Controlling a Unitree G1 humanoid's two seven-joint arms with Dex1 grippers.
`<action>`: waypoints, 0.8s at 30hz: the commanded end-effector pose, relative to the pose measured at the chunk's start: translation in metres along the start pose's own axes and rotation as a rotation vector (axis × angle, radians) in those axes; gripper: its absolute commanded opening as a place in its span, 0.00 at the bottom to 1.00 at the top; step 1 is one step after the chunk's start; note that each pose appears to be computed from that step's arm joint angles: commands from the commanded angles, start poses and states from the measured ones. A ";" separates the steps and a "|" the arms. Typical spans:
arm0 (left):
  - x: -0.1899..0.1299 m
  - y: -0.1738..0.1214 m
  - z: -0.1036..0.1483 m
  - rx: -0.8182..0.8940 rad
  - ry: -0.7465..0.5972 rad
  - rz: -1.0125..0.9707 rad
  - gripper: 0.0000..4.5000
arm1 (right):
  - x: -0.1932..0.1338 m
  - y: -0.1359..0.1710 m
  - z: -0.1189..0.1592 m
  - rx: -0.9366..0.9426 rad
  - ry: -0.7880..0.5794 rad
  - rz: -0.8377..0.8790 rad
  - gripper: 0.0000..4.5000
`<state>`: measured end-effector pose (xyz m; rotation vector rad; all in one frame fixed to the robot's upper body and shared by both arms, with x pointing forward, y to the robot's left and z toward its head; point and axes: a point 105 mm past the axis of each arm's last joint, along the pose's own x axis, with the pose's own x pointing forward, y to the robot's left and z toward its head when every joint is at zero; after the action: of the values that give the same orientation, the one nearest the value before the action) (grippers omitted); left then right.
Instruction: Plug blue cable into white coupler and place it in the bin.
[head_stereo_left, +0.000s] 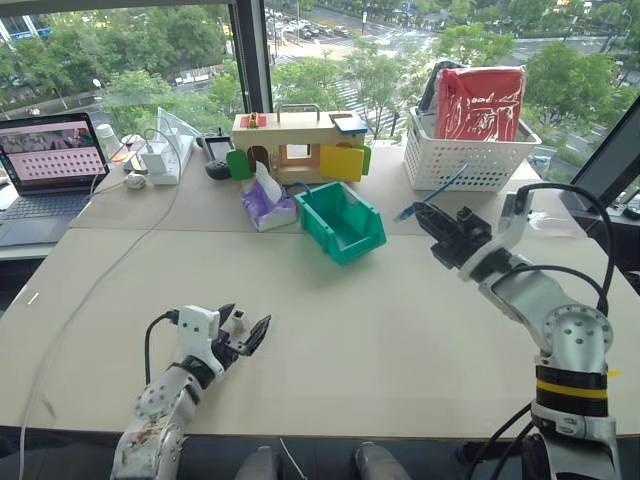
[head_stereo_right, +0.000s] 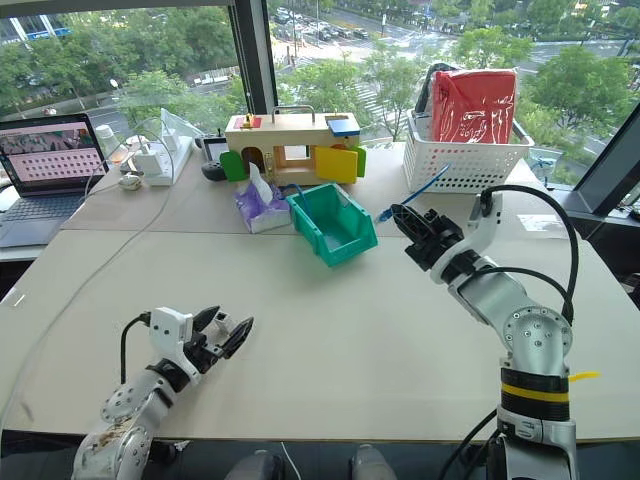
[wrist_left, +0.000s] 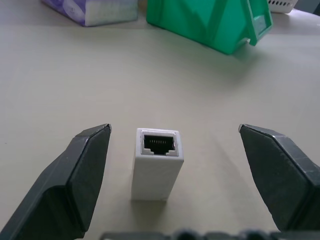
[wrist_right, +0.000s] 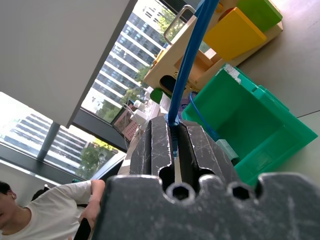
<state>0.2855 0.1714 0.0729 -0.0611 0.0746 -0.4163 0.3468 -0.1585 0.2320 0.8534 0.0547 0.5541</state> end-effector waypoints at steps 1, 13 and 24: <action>-0.006 0.003 -0.013 -0.015 0.021 0.006 0.81 | -0.007 0.015 0.016 -0.032 -0.056 0.034 0.00; 0.009 -0.016 -0.011 0.006 0.058 -0.161 0.15 | -0.010 0.016 0.008 -0.112 -0.068 -0.016 0.00; 0.036 -0.081 0.004 -0.105 0.336 -0.269 0.15 | -0.029 0.016 -0.071 -0.487 0.166 -0.062 0.00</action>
<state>0.2917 0.0904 0.0833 -0.0939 0.3481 -0.6800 0.3046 -0.1246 0.1823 0.3889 0.1365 0.5020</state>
